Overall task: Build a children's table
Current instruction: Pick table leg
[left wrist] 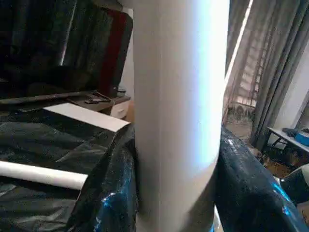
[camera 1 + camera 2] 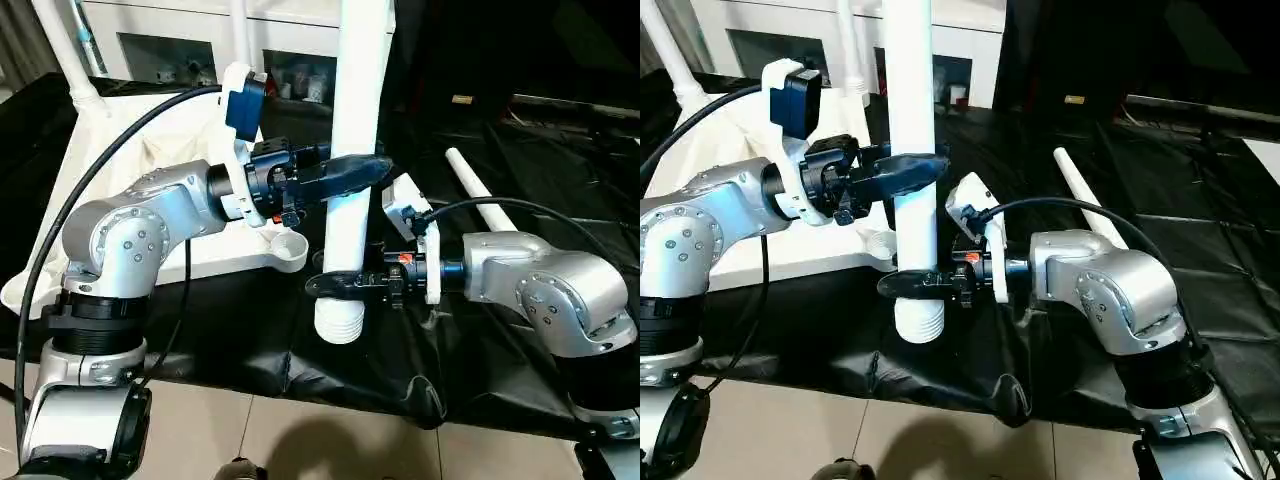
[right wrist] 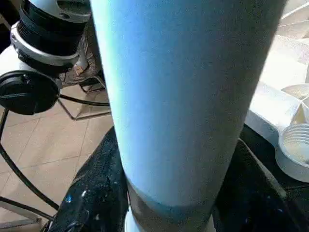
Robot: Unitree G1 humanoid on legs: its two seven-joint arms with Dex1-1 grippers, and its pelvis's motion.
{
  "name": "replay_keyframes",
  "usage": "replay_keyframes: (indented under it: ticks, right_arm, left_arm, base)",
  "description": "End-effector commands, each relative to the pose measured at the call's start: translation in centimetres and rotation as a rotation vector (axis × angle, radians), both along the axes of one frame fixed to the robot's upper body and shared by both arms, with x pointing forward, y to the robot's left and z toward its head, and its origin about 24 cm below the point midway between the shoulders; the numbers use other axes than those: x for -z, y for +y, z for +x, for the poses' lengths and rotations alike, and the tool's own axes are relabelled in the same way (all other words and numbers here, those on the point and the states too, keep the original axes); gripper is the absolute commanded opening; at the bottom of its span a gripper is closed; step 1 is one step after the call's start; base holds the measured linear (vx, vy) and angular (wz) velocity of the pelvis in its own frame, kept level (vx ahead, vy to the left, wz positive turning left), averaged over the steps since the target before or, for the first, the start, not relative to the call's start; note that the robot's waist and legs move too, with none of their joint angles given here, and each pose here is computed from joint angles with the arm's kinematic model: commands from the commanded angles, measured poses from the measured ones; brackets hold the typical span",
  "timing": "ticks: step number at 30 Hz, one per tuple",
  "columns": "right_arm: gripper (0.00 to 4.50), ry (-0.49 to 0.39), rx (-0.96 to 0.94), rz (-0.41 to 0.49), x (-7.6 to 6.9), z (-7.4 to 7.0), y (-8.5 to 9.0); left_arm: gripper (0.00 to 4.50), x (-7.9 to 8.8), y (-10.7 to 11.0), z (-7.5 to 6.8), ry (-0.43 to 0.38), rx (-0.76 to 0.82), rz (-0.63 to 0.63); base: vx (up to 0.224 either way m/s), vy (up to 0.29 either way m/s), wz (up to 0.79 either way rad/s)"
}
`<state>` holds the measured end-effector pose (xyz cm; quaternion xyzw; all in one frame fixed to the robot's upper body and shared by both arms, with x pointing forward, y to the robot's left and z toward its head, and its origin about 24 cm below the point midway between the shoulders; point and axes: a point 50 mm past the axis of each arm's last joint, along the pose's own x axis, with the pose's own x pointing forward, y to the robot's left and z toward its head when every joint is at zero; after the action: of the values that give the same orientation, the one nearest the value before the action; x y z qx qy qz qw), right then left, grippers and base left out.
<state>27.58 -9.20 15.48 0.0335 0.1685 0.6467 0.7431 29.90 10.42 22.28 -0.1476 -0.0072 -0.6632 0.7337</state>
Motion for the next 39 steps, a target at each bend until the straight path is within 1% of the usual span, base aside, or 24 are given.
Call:
replay_keyframes:
  ticks: [1,7,8,9,12,14,15,17,18,19,21,22,23,24,26,27,28,29,30,31,33,34,37,39]
  right_arm:
    - [1.89,0.002,0.004,0.004,-0.1,0.2,0.0]
    - [1.88,0.001,0.005,0.012,-0.1,0.2,-0.1]
    - [1.88,-0.001,0.007,0.014,-0.2,0.2,-0.1]
    - [1.88,-0.004,0.012,0.022,-0.2,0.2,-0.2]
    - [1.87,-0.008,0.023,0.035,-0.4,0.3,-0.2]
    - [1.86,-0.01,0.051,0.078,-0.7,0.5,-0.3]
    - [1.86,-0.006,0.074,0.125,-1.0,0.6,-0.4]
    - [1.86,-0.003,0.087,0.156,-1.2,0.7,-0.4]
    - [1.86,-0.003,0.103,0.184,-1.4,0.8,-0.5]
    - [1.86,-0.004,0.118,0.2,-1.5,0.9,-0.5]
    - [1.86,-0.004,0.127,0.21,-1.5,0.9,-0.5]
    - [1.86,-0.029,0.209,0.227,-1.4,1.3,-0.8]
    - [1.86,-0.059,0.282,0.215,-1.3,1.7,-1.2]
    - [1.86,-0.139,0.418,0.165,-0.9,2.5,-1.6]
    - [1.86,-0.155,0.442,0.155,-0.8,2.6,-1.7]
    - [1.86,-0.22,0.606,0.147,-0.6,3.5,-2.2]
    - [1.86,-0.257,0.638,0.142,-0.5,3.7,-2.3]
    - [1.86,-0.327,0.733,0.085,0.1,3.9,-2.8]
    - [1.86,-0.349,0.79,0.049,0.7,3.8,-3.1]
    - [1.86,-0.358,0.827,0.022,1.1,3.7,-3.4]
    - [1.86,-0.351,0.857,0.008,1.4,3.5,-3.6]
    - [1.86,-0.347,0.873,-0.001,1.7,3.2,-3.7]
    - [1.86,-0.284,0.931,0.019,2.4,2.4,-4.1]
    - [1.86,-0.273,0.966,0.01,2.5,1.9,-4.7]
  left_arm:
    - [1.79,-0.5,-0.2,-0.2,-0.041,0.003,0.013]
    - [1.79,-0.4,-0.1,0.1,-0.023,-0.04,-0.004]
    - [2.35,-0.5,-0.1,0.3,0.001,-0.049,-0.03]
    - [2.49,-0.8,0.1,0.6,0.049,-0.062,-0.092]
    - [2.69,-1.0,0.3,0.6,0.069,-0.055,-0.163]
    - [2.85,-1.0,0.6,0.8,0.073,-0.085,-0.321]
    - [2.91,-0.8,0.9,1.3,0.099,-0.142,-0.468]
    - [2.91,-0.6,1.2,1.7,0.135,-0.177,-0.567]
    - [2.91,-0.3,1.5,1.7,0.172,-0.169,-0.676]
    - [2.91,-0.2,1.7,1.7,0.192,-0.166,-0.741]
    - [2.91,-0.1,1.9,1.7,0.205,-0.166,-0.782]
    - [2.91,0.0,2.8,1.4,0.226,-0.196,-0.907]
    - [2.91,0.1,3.3,1.4,0.223,-0.27,-0.925]
    - [2.91,0.8,4.2,1.7,0.225,-0.437,-0.856]
    - [2.91,0.9,4.4,1.7,0.224,-0.47,-0.839]
    - [2.91,2.1,5.0,2.3,0.15,-0.74,-0.482]
    - [2.91,2.5,5.2,2.3,0.12,-0.796,-0.393]
    - [2.91,3.7,6.2,2.3,0.005,-0.96,-0.107]
    - [2.91,4.5,6.9,2.1,-0.088,-1.046,0.054]
    - [2.91,5.0,7.3,1.8,-0.154,-1.088,0.153]
    - [2.91,5.2,7.6,1.6,-0.187,-1.117,0.191]
    - [2.91,5.8,8.0,1.5,-0.118,-1.155,0.193]
    - [2.91,7.2,8.3,0.8,-0.03,-1.253,0.204]
    - [2.91,7.8,8.1,0.1,-0.029,-1.325,0.259]
  base:
    - [0.0,0.0,0.0]
    - [0.0,0.0,0.0]
    - [0.0,0.0,0.0]
    - [0.0,0.0,0.0]
    - [0.0,0.0,0.0]
    - [0.0,0.0,0.0]
    - [0.0,0.0,0.0]
    - [0.0,0.0,0.0]
    - [0.0,0.0,0.0]
    - [0.0,0.0,0.0]
    - [0.0,0.0,0.0]
    - [0.0,0.0,0.0]
    - [0.0,0.0,0.0]
    - [0.0,0.0,0.0]
    - [0.0,0.0,0.0]
    - [0.0,0.0,0.0]
    - [0.0,0.0,0.0]
    - [0.0,0.0,0.0]
    - [0.0,0.0,0.0]
    - [0.0,0.0,0.0]
    - [0.0,0.0,0.0]
    - [0.0,0.0,0.0]
    - [0.0,0.0,0.0]
    - [0.0,0.0,0.0]
